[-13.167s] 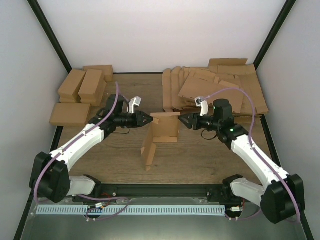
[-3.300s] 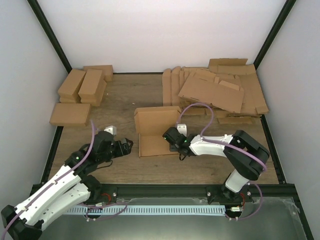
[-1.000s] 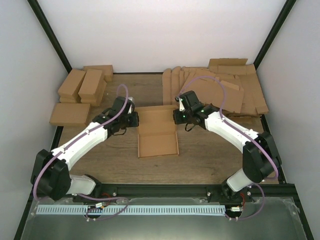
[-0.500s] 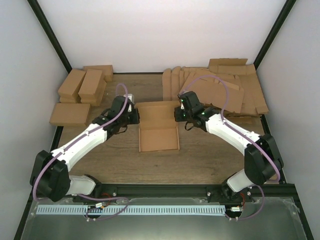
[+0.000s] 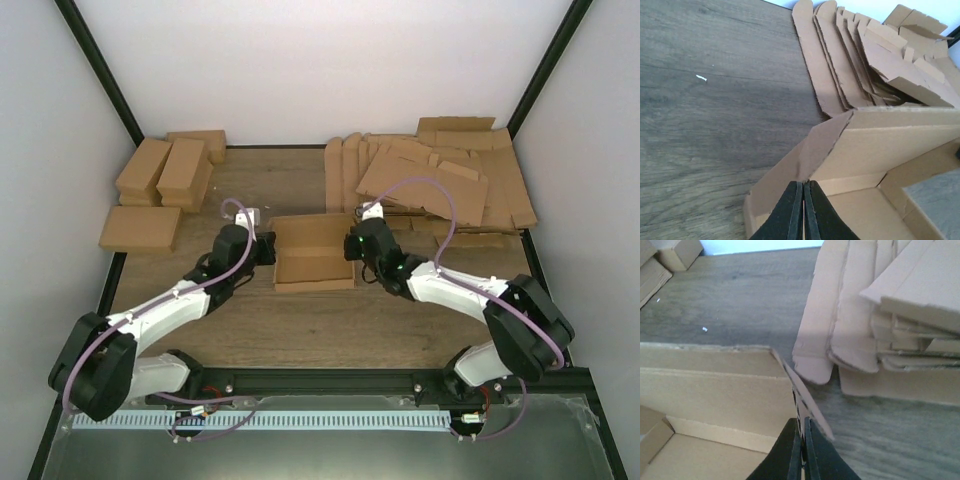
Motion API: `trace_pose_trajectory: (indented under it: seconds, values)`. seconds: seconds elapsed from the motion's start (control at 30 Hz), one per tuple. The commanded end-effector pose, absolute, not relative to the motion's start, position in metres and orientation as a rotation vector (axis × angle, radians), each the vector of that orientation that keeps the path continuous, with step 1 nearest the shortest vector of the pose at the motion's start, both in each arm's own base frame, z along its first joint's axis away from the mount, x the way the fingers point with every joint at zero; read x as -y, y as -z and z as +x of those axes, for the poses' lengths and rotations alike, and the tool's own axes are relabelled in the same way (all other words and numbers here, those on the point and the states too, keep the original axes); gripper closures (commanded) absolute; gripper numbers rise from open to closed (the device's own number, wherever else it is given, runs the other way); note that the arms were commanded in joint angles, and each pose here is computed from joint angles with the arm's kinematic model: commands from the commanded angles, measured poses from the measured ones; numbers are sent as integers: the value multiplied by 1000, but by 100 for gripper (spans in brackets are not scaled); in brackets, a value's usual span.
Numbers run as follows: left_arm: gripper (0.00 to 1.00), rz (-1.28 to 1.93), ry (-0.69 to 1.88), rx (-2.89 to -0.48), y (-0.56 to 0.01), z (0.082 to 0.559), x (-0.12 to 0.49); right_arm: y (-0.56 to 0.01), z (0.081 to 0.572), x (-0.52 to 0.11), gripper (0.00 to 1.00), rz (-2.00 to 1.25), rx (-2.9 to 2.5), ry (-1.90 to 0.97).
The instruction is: Fold the paper box
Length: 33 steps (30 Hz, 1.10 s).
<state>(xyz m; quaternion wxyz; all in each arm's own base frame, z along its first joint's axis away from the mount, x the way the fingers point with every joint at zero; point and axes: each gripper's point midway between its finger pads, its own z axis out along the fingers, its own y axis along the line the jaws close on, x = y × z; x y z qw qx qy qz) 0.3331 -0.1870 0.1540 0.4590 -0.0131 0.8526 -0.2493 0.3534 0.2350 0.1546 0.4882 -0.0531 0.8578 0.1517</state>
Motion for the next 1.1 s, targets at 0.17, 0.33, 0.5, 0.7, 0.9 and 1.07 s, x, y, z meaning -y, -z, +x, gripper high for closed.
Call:
trace_pose_trajectory:
  seconds: [0.17, 0.33, 0.5, 0.7, 0.9, 1.07]
  values:
    - [96, -69, 774, -2070, -138, 313, 201, -168, 339, -251, 99, -50, -1933, -472]
    - [96, -82, 834, -2129, -124, 295, 211, -159, 318, -249, 99, -49, -1928, -490]
    - [96, -131, 903, -2163, -124, 283, 216, -145, 301, -241, 99, -80, -1938, -506]
    - [96, -155, 896, -2221, -99, 258, 209, -127, 286, -234, 99, -82, -1972, -516]
    - [96, -133, 886, -2301, -77, 239, 210, -103, 269, -243, 99, -87, -2025, -477]
    - [64, -148, 850, -2363, -92, 221, 198, -90, 258, -238, 99, -67, -2051, -440]
